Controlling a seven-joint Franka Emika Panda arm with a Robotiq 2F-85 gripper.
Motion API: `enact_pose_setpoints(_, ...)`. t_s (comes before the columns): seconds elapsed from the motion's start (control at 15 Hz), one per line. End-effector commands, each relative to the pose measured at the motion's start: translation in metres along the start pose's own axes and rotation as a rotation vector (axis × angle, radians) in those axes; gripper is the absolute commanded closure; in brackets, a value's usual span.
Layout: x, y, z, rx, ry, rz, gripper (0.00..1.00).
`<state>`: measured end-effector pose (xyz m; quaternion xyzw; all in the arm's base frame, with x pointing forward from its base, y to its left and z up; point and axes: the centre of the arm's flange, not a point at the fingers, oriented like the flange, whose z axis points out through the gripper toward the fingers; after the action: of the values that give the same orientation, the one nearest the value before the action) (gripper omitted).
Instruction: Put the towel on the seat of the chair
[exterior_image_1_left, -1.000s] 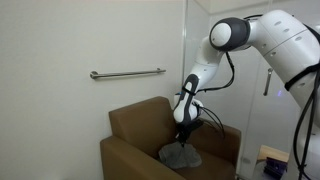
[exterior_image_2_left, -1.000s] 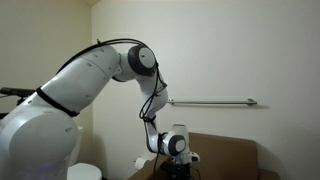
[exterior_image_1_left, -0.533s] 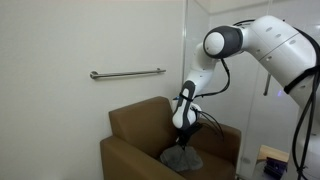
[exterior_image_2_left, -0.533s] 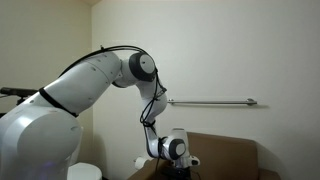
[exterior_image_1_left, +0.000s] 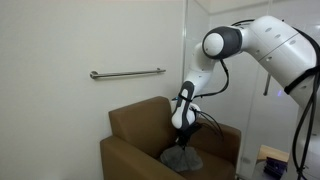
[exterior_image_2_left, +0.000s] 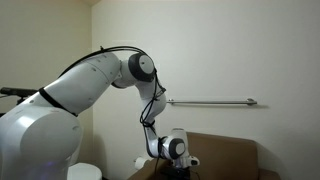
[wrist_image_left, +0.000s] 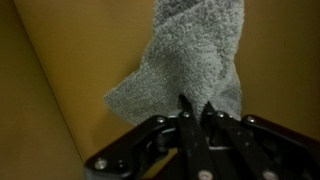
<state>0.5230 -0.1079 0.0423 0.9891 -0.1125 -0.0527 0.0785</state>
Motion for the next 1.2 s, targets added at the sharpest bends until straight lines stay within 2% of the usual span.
enact_pose_setpoints(0.0,-0.001,-0.005,-0.009,-0.016,-0.014,0.027,0.58)
enact_pose_setpoints(0.4,0.003,-0.014,-0.012,-0.009,-0.024,0.018,0.19)
enact_pose_setpoints(0.6,0.008,-0.016,-0.007,0.009,-0.058,-0.004,0.02)
enact_pose_setpoints(0.87,0.015,-0.025,-0.001,0.047,-0.101,-0.049,0.00)
enact_pose_setpoints(1.13,0.016,-0.038,-0.003,0.048,-0.094,-0.079,0.00)
